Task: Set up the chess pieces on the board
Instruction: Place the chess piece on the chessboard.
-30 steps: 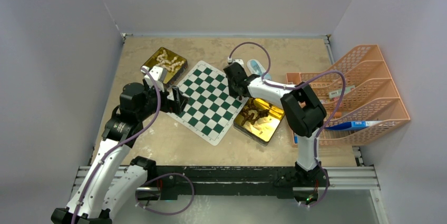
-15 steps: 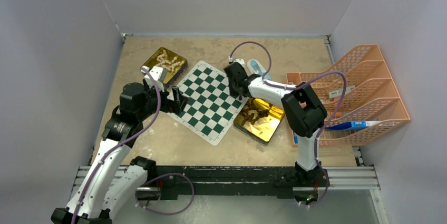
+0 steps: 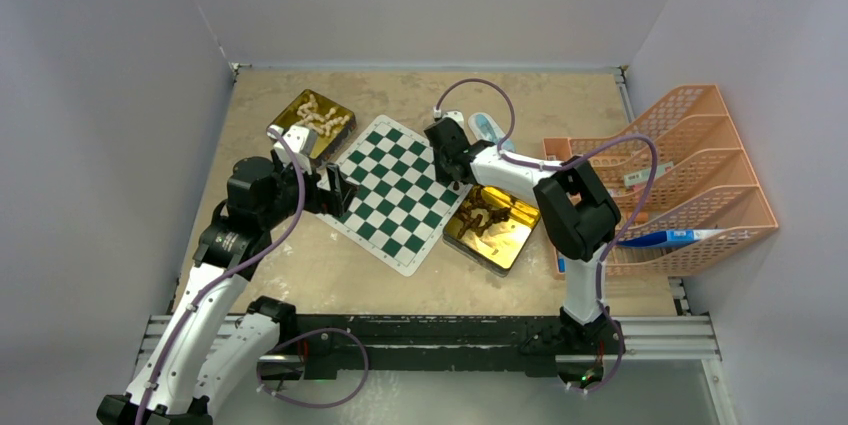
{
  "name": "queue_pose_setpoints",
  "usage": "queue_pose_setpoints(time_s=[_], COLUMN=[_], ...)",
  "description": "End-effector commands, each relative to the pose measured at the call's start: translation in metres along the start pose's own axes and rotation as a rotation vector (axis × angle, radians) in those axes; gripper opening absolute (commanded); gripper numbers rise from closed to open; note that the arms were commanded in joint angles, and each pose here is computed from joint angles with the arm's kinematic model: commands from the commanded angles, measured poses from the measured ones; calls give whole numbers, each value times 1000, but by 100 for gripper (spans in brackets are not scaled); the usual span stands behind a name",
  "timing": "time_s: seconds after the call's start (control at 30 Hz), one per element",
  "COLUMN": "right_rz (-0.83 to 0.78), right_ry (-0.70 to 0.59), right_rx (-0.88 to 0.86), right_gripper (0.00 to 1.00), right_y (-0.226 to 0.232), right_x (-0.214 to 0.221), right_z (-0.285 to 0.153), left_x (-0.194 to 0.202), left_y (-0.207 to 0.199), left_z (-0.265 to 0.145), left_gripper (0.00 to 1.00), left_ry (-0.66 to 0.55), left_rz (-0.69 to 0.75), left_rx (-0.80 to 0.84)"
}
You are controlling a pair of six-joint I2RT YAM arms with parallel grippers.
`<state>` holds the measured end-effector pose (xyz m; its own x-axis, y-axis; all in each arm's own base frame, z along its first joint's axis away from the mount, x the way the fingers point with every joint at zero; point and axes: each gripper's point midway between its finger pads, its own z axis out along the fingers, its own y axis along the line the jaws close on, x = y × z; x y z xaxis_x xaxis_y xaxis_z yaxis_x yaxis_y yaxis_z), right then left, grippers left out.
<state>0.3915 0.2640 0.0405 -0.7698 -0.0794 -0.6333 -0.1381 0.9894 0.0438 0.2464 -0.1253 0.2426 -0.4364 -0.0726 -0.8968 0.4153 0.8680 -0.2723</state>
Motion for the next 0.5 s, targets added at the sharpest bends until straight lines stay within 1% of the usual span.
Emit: queue_pose_setpoints(time_s=[0.0,0.2,0.47], right_rz=[32,31,22], right_ry=[-56,-49,-37], right_rx=[-15,-14,-8], right_gripper=[25,26,22], right_y=[1,0,-1], right_x=[-23,-21,-16], right_z=[-16,-17,-12], left_x=[-3,-3,-4], left_y=[2,2,2], left_z=[-1,0,-1], left_gripper=[96,96,96], left_ry=[-19,-18,-21], left_rz=[11,11,12], left_rx=[-8,-8,-10])
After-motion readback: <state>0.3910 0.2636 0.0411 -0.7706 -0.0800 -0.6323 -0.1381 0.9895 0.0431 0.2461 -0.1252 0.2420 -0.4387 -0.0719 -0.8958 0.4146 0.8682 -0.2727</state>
